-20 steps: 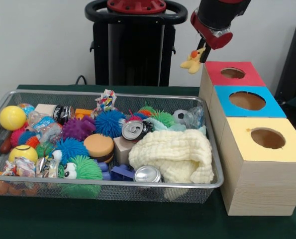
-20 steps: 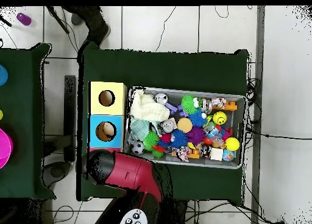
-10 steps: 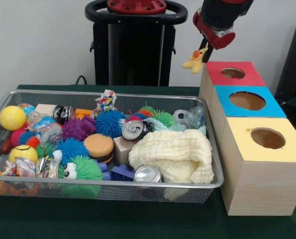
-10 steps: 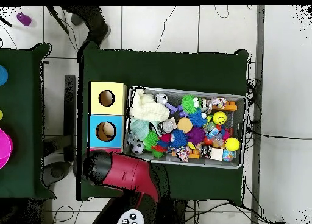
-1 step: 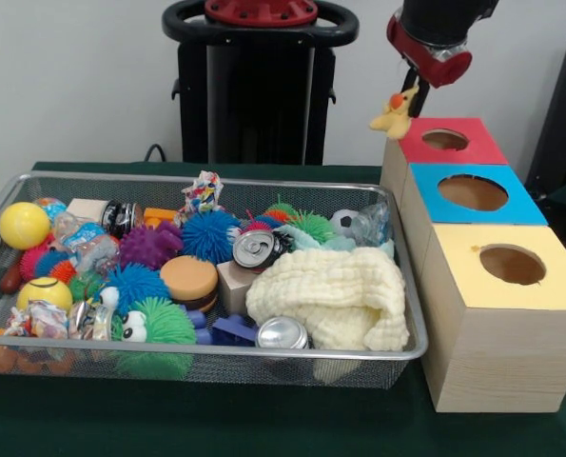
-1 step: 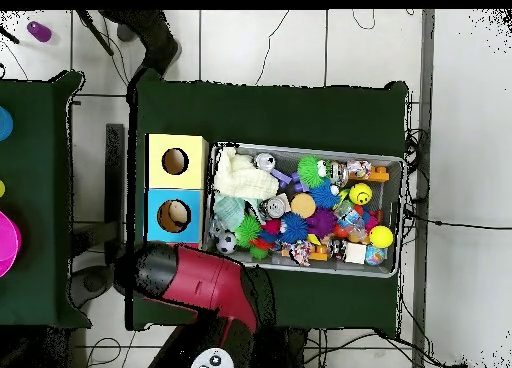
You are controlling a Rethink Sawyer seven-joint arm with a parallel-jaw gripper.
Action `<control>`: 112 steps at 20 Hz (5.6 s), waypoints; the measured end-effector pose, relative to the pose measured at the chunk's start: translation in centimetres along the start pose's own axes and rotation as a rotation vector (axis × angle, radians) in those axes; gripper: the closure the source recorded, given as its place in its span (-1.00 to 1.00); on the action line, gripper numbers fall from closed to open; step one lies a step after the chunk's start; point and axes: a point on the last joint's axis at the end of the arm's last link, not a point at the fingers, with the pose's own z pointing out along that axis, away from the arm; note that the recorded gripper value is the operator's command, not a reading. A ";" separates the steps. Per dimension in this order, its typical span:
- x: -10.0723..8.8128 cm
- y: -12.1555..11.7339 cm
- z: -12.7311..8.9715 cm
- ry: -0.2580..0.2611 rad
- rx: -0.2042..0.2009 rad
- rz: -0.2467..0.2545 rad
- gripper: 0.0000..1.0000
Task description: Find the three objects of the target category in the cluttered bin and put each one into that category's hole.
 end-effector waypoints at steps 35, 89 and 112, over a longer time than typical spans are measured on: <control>9.4 1.1 1.3 0.026 -0.032 0.037 1.00; 5.4 2.2 9.2 -0.245 -0.239 0.047 1.00; 7.8 1.0 10.2 -0.483 -0.240 -0.256 -1.00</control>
